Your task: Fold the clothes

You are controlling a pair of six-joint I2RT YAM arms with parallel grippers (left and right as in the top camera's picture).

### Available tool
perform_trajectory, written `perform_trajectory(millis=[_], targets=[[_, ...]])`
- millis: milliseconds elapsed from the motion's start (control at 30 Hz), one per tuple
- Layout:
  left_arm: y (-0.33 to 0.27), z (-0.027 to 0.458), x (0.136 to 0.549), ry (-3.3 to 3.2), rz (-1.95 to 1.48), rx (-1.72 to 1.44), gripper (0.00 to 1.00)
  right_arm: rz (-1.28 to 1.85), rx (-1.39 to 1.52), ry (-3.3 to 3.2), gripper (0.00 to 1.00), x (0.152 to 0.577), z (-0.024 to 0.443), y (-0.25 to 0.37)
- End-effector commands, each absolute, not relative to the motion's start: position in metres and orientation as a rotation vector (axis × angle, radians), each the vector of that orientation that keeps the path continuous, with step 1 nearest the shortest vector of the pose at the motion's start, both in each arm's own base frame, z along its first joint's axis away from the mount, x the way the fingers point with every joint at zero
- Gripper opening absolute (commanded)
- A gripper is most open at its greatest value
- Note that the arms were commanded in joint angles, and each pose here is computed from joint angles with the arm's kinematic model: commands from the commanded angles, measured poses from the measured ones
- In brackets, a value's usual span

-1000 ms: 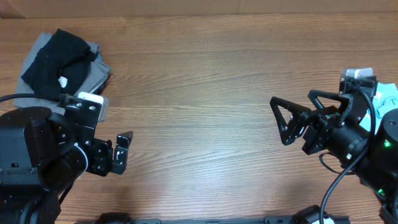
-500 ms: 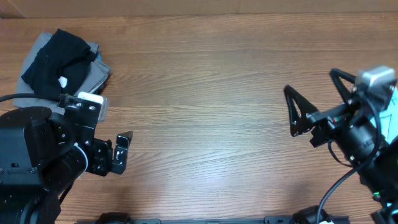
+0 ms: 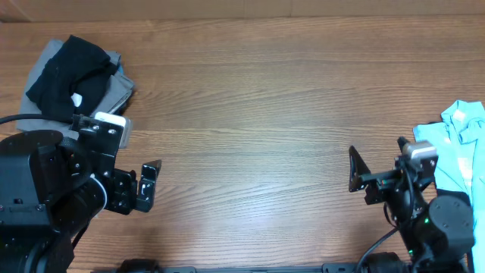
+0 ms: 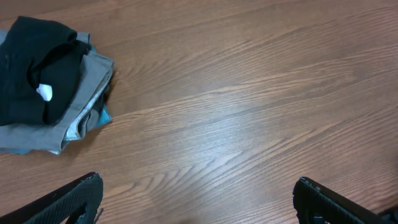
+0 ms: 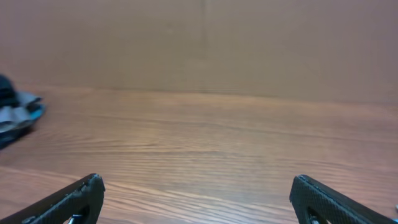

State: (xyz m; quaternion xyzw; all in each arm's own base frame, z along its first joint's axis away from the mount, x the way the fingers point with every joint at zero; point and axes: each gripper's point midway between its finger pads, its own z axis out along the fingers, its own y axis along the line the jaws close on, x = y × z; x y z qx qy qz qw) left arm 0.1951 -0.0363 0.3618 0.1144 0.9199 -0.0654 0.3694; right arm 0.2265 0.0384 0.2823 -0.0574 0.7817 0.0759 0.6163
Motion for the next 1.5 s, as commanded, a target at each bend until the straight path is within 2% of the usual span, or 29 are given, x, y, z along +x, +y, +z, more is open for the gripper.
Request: perform_trajectory(millis=[0,233,600,1467], targets=[[-0.037,0.365,0.194,2.352,-0.17,0.283,1.0,0.141,-0.098,1.762,1.0,0.222,0.261,0.027],[-0.037,0.365,0.194,2.352,-0.17,0.283,1.0,0.124,-0.067,1.72,1.0,0.213,0.214,0.018],[-0.037,0.365,0.194,2.352,-0.17,0.283,1.0,0.119,-0.072,1.663,1.0,0.24,0.167,0.016],[-0.037,0.365,0.194,2.352,-0.17,0.283,1.0,0.113,-0.073,1.636,1.0,0.242,0.17,0.015]])
